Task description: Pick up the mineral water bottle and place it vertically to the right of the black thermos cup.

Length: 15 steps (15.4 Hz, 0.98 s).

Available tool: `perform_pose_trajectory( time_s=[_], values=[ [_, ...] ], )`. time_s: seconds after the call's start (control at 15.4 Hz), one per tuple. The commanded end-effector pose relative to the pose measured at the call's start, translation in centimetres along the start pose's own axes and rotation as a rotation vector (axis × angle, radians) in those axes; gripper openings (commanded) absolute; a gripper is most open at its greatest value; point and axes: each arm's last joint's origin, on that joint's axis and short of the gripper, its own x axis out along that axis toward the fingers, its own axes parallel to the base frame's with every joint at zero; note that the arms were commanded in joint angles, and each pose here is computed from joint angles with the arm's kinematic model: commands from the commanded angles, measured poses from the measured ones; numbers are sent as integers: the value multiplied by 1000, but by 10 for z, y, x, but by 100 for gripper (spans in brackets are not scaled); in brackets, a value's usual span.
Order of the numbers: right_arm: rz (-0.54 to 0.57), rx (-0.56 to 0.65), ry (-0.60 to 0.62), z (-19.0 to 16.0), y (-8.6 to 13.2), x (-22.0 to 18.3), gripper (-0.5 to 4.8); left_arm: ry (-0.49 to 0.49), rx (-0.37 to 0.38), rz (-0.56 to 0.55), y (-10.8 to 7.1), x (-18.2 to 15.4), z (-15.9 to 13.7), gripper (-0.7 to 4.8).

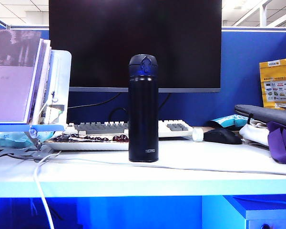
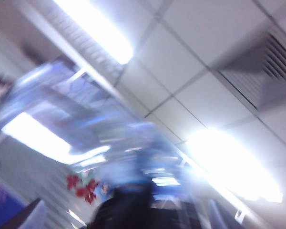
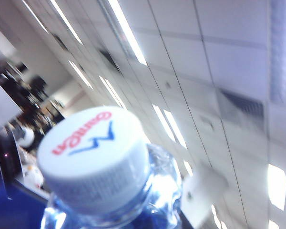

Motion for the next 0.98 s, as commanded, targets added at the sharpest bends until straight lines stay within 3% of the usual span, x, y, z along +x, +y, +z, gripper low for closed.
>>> perform_pose_trajectory(
  time_s=[0.07,0.13,0.26,0.33,0.39,0.46,0.52,0.72,0.98],
  values=[
    [-104,-16,49,40,-12,-25,201,0,231,-61,-55,-8,8,479],
    [-126,1,104,54,-13,-37,201,11,337,-48,-84,-15,10,378],
    [-137,29,190,67,-12,-54,201,48,544,14,-119,-31,10,149],
    [-134,44,243,70,-10,-60,201,60,695,94,-138,-44,9,109],
    [-132,57,280,70,-9,-63,201,54,783,171,-149,-53,8,109],
    [-112,85,352,65,-5,-65,201,49,934,356,-163,-72,6,109],
    [-93,105,398,59,-2,-65,201,70,1028,490,-170,-86,4,110],
    [-27,205,536,32,10,-58,201,89,1049,799,-178,-114,-2,111],
    [-30,210,604,7,14,-45,201,151,1021,923,-171,-123,-5,111]
  ],
)
